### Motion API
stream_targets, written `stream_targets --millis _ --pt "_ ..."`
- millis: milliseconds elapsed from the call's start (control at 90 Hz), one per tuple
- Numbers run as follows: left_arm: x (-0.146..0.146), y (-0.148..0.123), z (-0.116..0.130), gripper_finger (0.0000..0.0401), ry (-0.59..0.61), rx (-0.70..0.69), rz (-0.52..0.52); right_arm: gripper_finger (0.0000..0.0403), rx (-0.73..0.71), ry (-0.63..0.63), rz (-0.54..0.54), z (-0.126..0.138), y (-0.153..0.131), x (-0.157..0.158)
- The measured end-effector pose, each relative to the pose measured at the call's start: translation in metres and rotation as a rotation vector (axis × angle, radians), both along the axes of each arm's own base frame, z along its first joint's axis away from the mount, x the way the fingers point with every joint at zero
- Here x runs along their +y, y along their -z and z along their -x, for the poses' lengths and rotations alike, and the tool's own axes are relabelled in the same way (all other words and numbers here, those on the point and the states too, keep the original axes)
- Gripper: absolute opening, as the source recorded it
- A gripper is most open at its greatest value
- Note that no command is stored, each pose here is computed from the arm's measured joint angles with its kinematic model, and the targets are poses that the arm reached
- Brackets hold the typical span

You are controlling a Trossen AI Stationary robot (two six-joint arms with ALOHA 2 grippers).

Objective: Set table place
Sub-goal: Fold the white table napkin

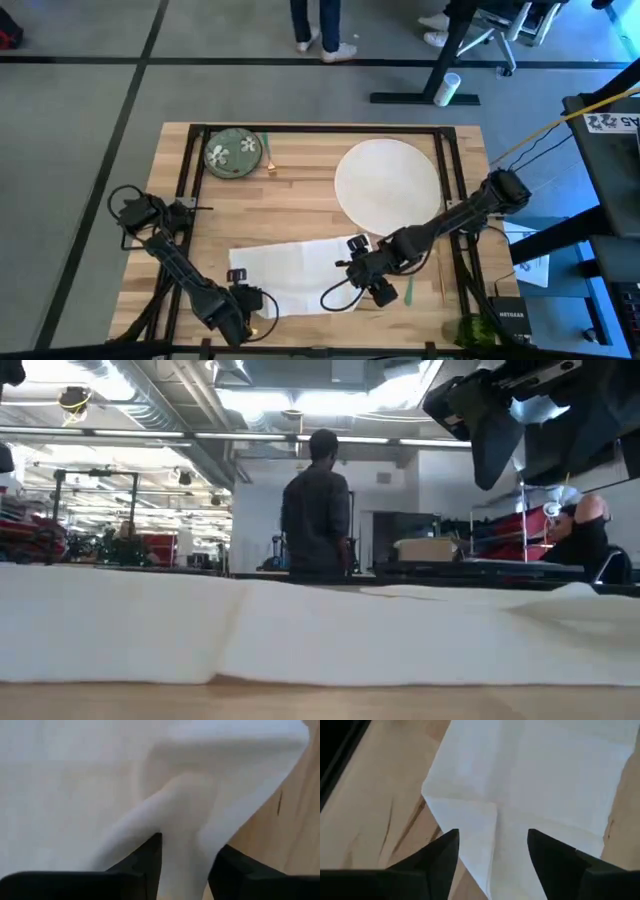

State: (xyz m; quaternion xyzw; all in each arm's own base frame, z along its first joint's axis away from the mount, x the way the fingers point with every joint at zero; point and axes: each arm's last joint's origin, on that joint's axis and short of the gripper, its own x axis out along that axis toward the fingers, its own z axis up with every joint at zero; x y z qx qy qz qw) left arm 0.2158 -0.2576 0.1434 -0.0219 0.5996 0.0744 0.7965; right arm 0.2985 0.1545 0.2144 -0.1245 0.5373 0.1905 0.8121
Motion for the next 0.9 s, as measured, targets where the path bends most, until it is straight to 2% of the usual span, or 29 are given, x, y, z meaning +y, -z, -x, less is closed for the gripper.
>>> stream_targets --millis 111,356,533,644,778,900 --pt "0.0 0.0 0.0 0.0164 -0.025 0.012 0.018 0.0223 0.002 0.005 0.017 0.001 0.0 -0.001" --pt "-0.009 -0.005 0.004 0.0219 0.011 0.018 0.051 0.0223 0.016 0.014 0.05 0.002 0.002 -0.003" --pt "-0.028 -0.022 0.003 0.0232 0.071 0.021 0.149 0.0223 0.035 0.014 0.06 0.006 0.011 -0.005" --pt "-0.034 -0.032 0.002 0.0233 0.085 0.014 0.174 0.0223 0.055 0.015 0.071 0.01 0.019 -0.007" --pt "-0.027 -0.034 -0.002 0.0233 0.091 0.043 0.128 0.0223 0.051 0.02 0.087 0.012 0.026 -0.008" --pt "-0.007 -0.033 -0.006 0.0233 0.087 0.106 -0.009 0.0223 0.023 0.017 0.116 0.01 0.025 -0.01"
